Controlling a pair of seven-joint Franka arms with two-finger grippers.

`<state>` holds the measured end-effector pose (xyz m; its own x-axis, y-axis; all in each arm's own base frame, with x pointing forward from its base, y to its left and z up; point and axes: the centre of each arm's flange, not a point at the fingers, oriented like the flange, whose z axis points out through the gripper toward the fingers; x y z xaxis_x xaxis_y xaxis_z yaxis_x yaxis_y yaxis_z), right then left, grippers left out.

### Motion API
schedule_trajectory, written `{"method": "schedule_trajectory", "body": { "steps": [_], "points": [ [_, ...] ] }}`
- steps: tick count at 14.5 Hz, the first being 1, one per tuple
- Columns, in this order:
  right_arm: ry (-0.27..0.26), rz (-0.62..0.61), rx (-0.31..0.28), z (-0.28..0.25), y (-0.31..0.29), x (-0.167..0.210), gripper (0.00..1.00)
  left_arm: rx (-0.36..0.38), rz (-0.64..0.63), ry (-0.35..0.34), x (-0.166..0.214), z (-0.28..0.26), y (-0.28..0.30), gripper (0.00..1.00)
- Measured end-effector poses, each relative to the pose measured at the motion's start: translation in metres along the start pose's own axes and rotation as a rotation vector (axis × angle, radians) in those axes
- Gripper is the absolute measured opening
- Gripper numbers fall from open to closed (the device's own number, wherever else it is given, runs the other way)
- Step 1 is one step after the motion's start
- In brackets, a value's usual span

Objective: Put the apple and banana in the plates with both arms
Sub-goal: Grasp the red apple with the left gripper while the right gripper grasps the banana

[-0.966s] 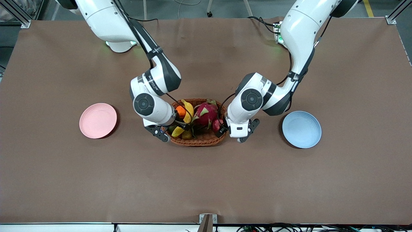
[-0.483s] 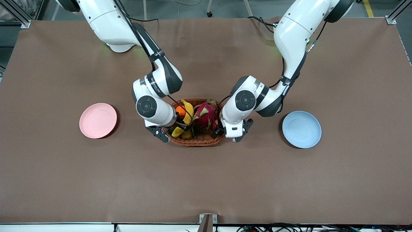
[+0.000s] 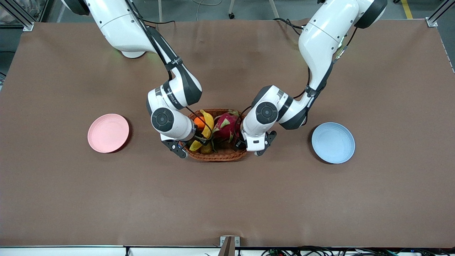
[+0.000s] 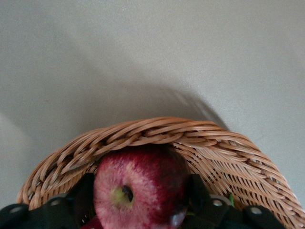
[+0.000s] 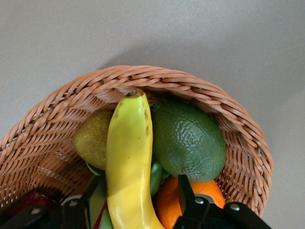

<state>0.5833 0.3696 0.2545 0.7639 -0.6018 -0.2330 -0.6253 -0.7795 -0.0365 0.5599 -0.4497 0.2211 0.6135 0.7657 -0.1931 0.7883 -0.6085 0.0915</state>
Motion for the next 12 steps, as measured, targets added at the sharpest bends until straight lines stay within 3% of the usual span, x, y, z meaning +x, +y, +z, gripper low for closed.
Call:
{"method": "schedule_trajectory", "body": {
  "steps": [6,12],
  "points": [
    [-0.026,0.025,0.016,0.005,-0.005,0.001,0.69,-0.016,0.001,0.003,0.0,-0.015,0.006,0.81],
    [-0.027,0.027,0.013,0.007,-0.005,0.001,0.64,-0.015,-0.003,0.034,0.005,-0.121,0.01,0.81]
  ]
}}
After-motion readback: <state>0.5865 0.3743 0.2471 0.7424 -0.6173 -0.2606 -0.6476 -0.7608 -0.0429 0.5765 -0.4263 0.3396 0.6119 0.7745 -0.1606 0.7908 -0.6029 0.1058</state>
